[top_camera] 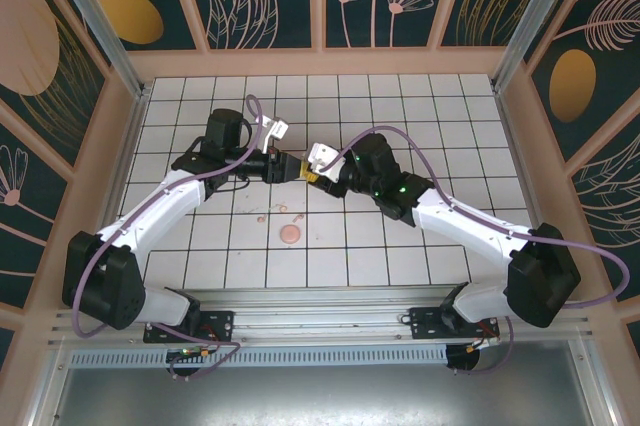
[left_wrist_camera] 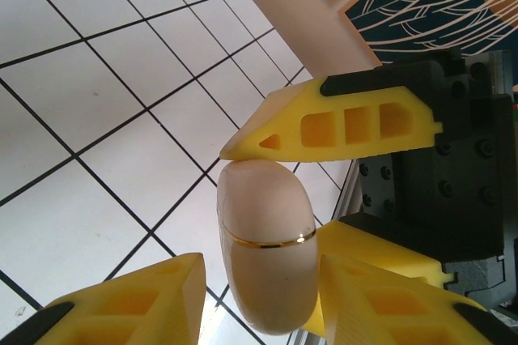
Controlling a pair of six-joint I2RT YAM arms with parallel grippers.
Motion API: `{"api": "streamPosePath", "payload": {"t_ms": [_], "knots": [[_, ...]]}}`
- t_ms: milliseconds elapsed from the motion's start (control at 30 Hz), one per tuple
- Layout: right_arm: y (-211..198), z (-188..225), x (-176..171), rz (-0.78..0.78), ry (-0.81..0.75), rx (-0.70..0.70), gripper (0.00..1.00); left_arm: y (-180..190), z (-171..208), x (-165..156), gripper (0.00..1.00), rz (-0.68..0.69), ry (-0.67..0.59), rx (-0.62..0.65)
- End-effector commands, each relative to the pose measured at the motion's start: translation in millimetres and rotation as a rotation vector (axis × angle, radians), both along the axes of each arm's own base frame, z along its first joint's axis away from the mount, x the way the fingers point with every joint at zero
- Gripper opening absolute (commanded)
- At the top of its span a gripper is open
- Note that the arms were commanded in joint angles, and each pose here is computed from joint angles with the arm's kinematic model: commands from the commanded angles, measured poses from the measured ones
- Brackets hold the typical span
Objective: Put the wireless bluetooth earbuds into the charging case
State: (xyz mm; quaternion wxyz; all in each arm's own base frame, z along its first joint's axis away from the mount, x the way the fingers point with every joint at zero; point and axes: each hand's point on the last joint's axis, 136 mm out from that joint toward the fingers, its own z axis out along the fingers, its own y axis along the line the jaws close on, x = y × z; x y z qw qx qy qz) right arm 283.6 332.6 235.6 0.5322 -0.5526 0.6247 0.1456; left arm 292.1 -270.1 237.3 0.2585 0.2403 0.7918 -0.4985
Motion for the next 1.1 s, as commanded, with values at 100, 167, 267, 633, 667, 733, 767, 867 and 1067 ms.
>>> {"api": "streamPosePath", "payload": {"t_ms": [100,167,267,633,667,733,767,867,1067], "knots": [[7,31,1,0.005,-0.083,0.054,0.37,-7,7,-3,0.41,-0.037,-0.012,-0.016],[7,32,1,0.007,-0.086,0.058,0.37,-9,8,-5,0.36,-0.045,-0.014,-0.016],[8,34,0,0.012,-0.091,0.06,0.38,-8,8,-6,0.28,-0.045,-0.028,-0.011],[-6,40,-14,0.036,-0.091,0.108,0.61,-5,8,-1,0.15,-0.057,-0.193,0.029],[-10,40,-17,0.042,-0.076,0.124,0.64,-5,9,-1,0.14,-0.065,-0.227,0.025],[-20,45,-22,0.066,-0.032,0.165,0.67,-6,11,-3,0.13,-0.095,-0.297,0.016],[-27,49,-25,0.084,-0.001,0.196,0.68,-7,12,-5,0.13,-0.115,-0.336,0.011],[-47,60,-37,0.182,0.087,0.279,0.68,-8,17,-12,0.13,-0.171,-0.442,-0.011],[-55,70,-53,0.31,0.187,0.299,0.67,-7,24,-31,0.11,-0.242,-0.59,-0.067]]}}
